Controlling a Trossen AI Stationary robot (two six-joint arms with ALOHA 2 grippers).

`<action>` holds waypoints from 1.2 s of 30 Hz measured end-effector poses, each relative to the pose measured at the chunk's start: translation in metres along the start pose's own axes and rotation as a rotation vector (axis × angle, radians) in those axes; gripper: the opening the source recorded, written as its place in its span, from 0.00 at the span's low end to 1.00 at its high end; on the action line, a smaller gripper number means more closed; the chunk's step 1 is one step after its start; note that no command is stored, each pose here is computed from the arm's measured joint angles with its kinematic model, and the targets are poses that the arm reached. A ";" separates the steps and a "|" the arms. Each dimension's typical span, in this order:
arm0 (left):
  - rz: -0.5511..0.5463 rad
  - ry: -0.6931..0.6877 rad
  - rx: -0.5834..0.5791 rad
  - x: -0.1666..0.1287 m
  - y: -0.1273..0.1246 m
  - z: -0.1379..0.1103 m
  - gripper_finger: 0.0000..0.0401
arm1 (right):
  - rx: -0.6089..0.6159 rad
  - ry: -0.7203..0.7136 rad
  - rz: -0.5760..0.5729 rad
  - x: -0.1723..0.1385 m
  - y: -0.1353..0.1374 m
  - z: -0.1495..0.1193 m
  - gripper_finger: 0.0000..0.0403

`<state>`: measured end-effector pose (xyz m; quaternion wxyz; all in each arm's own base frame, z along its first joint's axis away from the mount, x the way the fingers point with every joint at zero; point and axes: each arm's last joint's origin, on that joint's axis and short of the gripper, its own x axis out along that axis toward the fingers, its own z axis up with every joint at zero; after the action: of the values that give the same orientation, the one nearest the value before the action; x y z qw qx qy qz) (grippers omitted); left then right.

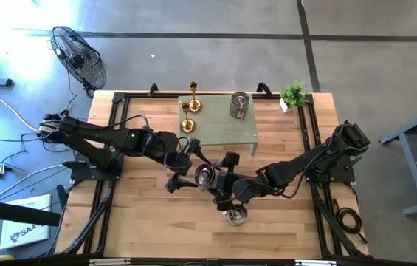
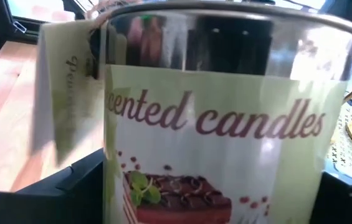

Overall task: Pick & Place candle stick holders
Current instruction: Put the left silver scented candle on the shelf

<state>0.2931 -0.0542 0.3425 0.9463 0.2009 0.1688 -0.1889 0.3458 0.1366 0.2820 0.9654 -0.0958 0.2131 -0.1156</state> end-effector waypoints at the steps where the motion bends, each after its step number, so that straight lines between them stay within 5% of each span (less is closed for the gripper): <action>1: -0.014 0.018 0.010 -0.002 0.000 0.000 0.97 | -0.001 0.001 0.000 0.000 0.000 0.000 0.87; 16: -0.014 0.085 -0.060 -0.014 -0.001 0.000 0.97 | 0.018 0.004 -0.056 0.000 -0.001 -0.001 0.87; 24: -0.086 0.062 -0.109 -0.063 0.001 0.030 0.97 | -0.002 0.050 -0.163 -0.005 -0.002 -0.008 0.87; 36: -0.157 0.154 -0.147 -0.112 -0.011 0.021 0.97 | 0.049 0.059 -0.365 -0.080 -0.022 -0.005 0.87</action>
<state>0.1957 -0.0406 0.4019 0.9250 0.1309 0.2696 -0.2337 0.2684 0.1358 0.3137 0.9238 -0.1057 0.2173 -0.2970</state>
